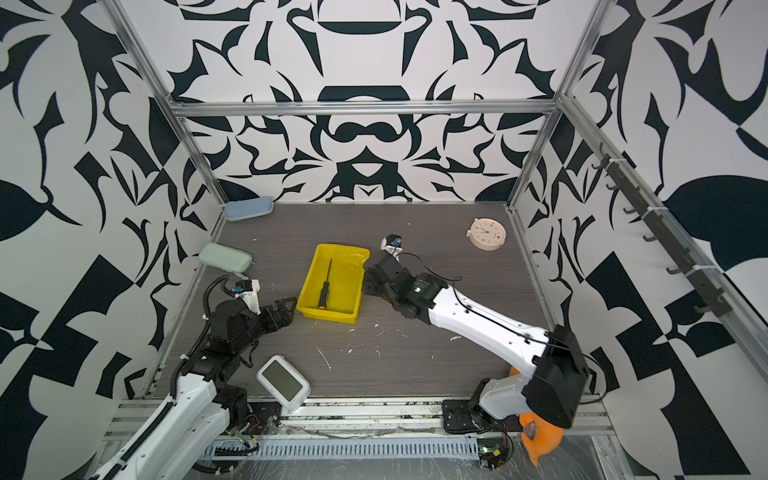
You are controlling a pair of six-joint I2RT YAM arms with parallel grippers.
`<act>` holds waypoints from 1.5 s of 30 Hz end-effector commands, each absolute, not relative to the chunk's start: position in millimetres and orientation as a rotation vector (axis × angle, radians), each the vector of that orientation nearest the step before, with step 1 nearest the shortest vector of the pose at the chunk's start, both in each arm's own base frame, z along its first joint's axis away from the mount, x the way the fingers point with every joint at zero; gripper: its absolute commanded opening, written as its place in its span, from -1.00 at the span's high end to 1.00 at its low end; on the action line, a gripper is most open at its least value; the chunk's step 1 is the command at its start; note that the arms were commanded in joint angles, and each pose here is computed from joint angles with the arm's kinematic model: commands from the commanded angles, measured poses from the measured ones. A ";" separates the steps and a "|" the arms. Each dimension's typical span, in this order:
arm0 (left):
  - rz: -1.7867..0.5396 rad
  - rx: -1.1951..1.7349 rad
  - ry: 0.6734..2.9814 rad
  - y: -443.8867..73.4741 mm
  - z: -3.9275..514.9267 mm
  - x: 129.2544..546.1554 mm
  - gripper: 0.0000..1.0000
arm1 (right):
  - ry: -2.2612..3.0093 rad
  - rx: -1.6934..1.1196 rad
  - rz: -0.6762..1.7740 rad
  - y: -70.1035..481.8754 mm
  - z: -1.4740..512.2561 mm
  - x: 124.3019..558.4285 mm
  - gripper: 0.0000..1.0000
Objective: Put the screwdriver in the bin
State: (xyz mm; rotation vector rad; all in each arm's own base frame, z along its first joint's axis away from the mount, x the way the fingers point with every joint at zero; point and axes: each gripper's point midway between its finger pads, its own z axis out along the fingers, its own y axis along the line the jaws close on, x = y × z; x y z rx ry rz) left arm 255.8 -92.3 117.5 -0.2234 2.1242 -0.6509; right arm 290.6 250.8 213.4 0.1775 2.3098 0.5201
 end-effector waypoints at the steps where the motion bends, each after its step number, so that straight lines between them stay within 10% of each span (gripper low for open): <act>1: -0.651 -0.226 2.113 -92.8 125.0 258.8 -0.99 | 2.219 0.244 0.342 196.6 220.0 290.0 -0.22; 7: -0.653 -0.225 2.158 -96.4 118.6 263.5 -0.99 | 2.051 0.237 0.245 143.0 233.7 271.6 -0.97; 23: -0.624 -0.271 2.167 -90.6 114.4 265.2 -0.99 | 1.886 -0.003 -0.099 94.5 189.1 260.6 -0.99; 45: -0.666 -0.230 2.137 -96.3 121.3 262.2 -0.98 | 1.979 0.133 -0.420 6.1 131.4 367.5 -1.00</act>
